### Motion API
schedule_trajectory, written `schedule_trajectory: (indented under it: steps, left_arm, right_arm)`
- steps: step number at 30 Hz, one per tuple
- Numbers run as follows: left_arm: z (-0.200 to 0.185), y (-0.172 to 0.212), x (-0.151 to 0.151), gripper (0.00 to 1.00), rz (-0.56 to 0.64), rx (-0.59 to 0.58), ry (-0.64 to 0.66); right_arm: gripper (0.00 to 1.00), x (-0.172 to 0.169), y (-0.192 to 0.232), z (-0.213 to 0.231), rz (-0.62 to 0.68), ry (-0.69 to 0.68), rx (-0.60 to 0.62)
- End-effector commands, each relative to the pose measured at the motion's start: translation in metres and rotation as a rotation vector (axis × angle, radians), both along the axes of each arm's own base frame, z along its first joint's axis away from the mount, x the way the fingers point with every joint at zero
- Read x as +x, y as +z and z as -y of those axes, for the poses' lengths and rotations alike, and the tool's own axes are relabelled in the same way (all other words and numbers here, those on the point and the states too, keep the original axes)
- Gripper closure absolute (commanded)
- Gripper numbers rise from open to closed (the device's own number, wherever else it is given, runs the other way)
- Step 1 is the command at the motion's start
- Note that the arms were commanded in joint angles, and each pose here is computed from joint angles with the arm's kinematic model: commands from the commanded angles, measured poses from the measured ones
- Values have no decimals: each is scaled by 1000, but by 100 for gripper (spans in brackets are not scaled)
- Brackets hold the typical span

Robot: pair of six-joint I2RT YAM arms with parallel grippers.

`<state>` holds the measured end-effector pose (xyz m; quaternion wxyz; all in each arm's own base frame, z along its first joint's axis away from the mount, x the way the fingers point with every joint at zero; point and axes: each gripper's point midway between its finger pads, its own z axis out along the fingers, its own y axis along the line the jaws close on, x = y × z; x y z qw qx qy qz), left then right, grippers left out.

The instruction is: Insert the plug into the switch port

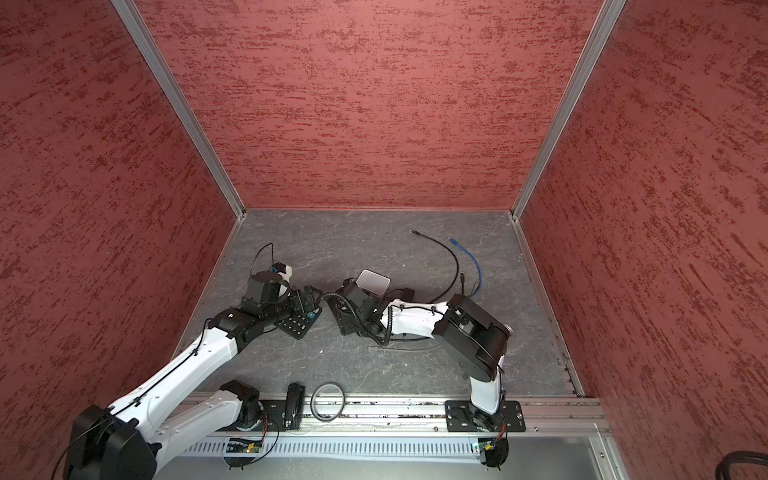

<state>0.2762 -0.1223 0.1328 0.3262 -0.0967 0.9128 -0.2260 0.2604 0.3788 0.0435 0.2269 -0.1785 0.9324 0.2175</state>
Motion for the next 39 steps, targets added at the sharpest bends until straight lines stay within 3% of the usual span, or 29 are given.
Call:
schedule_trajectory:
  steps: [1, 13, 19, 25, 33, 39]
  left_arm:
    - [-2, 3, 3, 0, 6, 16, -4]
    - [-2, -2, 5, 0, -5, 23, 0]
    - [-2, -4, 4, 0, -23, 23, 2]
    - [-1, -6, 5, 0, -45, 23, 9]
    - [-3, -13, 4, 0, -84, 56, 26]
    - [-1, -25, 3, 0, -118, 73, 28]
  right_arm:
    - [37, 11, 11, -13, 23, -57, 48]
    - [18, -9, 35, -38, 4, 128, 154]
    - [18, 0, 56, -28, 75, 128, 172]
    - [21, -2, 46, -20, 28, 176, 198]
    - [23, -23, 18, -12, -29, 227, 200]
    - [25, -45, 26, -29, -43, 351, 271]
